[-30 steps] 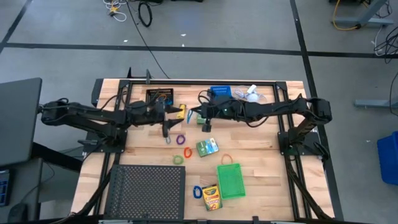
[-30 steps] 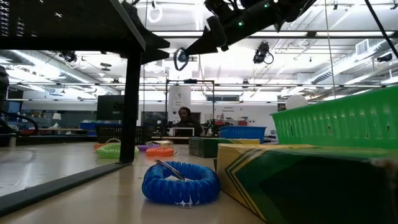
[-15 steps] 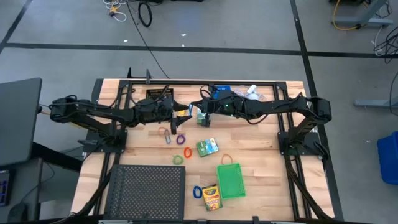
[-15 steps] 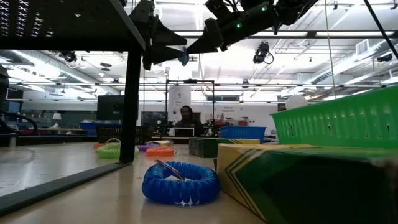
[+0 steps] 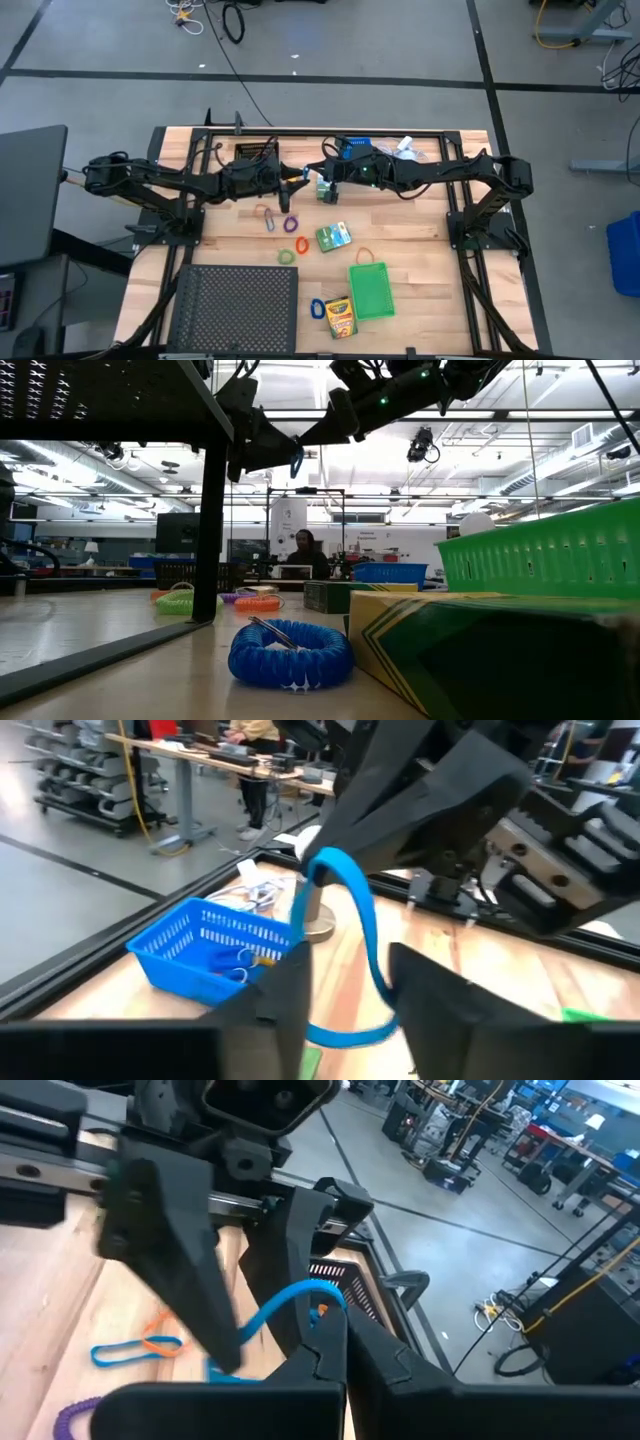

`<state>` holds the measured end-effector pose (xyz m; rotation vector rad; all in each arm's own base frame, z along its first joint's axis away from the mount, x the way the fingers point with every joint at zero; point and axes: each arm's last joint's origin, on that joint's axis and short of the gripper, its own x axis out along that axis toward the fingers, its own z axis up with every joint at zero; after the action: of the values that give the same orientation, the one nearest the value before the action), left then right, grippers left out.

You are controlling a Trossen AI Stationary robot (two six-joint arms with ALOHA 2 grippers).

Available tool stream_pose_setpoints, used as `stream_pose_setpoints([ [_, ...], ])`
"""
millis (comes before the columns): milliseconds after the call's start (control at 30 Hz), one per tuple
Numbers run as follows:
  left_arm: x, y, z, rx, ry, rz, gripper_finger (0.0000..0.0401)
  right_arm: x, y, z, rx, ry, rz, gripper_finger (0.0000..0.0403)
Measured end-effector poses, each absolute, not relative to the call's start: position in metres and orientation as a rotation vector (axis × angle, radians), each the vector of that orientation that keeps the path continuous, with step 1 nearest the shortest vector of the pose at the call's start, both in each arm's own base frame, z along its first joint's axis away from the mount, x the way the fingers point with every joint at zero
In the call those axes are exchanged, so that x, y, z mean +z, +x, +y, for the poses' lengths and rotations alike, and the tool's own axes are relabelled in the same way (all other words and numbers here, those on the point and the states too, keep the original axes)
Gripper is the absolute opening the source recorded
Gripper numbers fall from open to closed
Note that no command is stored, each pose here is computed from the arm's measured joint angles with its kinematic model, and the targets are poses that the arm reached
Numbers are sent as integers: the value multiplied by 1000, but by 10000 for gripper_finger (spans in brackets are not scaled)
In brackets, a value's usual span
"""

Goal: Pick & Place Office Desk Supplies
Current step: Put the right blue rubber band into the black bin

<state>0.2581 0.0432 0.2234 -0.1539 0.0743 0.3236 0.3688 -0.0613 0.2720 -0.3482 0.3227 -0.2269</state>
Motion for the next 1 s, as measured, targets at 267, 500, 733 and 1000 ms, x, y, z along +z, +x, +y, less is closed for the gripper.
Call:
stream_pose_setpoints([
  [267,223,258,43,341,-75,92,8,272,369,-60,-188,-342,312,1],
  [500,220,254,46,359,-39,159,5,272,369,-59,-163,-268,304,42],
  [733,227,240,53,405,-24,207,4,265,368,-57,-102,-211,362,141],
  [1000,231,216,65,513,-15,316,4,260,366,-54,-21,-142,410,203],
])
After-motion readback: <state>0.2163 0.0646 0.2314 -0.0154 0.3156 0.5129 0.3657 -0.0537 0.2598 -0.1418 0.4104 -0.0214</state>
